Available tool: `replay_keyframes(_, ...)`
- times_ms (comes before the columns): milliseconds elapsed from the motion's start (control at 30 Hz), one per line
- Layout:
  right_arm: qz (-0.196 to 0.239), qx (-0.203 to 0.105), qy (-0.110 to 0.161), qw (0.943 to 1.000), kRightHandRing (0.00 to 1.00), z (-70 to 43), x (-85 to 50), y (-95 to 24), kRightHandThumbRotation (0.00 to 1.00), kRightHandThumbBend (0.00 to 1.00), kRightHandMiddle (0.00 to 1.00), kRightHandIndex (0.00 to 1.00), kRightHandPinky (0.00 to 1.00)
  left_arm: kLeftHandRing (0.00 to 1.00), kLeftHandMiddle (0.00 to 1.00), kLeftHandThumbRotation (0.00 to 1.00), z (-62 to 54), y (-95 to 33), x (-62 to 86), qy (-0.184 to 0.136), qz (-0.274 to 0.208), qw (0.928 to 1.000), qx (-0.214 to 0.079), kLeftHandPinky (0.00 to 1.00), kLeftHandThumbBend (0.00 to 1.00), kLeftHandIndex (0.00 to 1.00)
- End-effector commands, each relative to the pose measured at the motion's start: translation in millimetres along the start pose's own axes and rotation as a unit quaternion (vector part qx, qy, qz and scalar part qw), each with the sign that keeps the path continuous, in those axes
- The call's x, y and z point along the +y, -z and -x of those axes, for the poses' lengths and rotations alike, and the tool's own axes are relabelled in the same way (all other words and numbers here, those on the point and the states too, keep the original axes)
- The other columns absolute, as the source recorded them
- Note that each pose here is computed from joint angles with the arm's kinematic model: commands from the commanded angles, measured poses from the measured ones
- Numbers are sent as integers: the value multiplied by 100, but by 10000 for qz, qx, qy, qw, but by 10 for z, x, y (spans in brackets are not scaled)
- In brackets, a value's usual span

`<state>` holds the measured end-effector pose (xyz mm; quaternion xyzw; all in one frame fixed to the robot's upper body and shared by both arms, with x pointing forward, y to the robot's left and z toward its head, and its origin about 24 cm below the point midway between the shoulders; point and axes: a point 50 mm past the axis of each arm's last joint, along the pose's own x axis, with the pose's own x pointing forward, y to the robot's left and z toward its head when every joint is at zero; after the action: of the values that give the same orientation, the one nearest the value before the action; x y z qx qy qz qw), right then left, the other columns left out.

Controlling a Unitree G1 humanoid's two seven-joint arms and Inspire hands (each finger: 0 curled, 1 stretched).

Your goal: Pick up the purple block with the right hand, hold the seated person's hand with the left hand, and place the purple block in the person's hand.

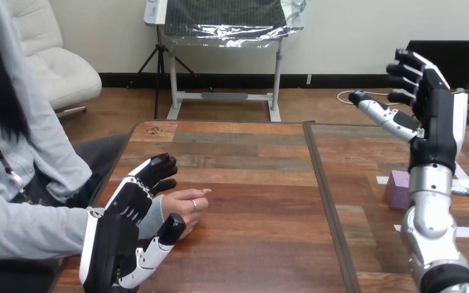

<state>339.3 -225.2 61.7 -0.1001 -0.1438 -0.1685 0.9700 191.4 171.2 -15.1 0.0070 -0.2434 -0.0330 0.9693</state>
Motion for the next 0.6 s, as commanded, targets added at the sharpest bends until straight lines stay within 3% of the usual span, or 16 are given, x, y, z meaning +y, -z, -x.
replay_keyframes(0,232,-189,69,9995,71,-294,-20,-228,17,93,72,76,64,80,80,57,-147,-52,-34,105,57,9993,-346,75,79,78)
replay_keyframes(567,859,561,63,9947,67,-465,-121,-191,17,96,73,76,60,80,80,56,-124,-63,-33,133,98,9991,-384,76,78,78)
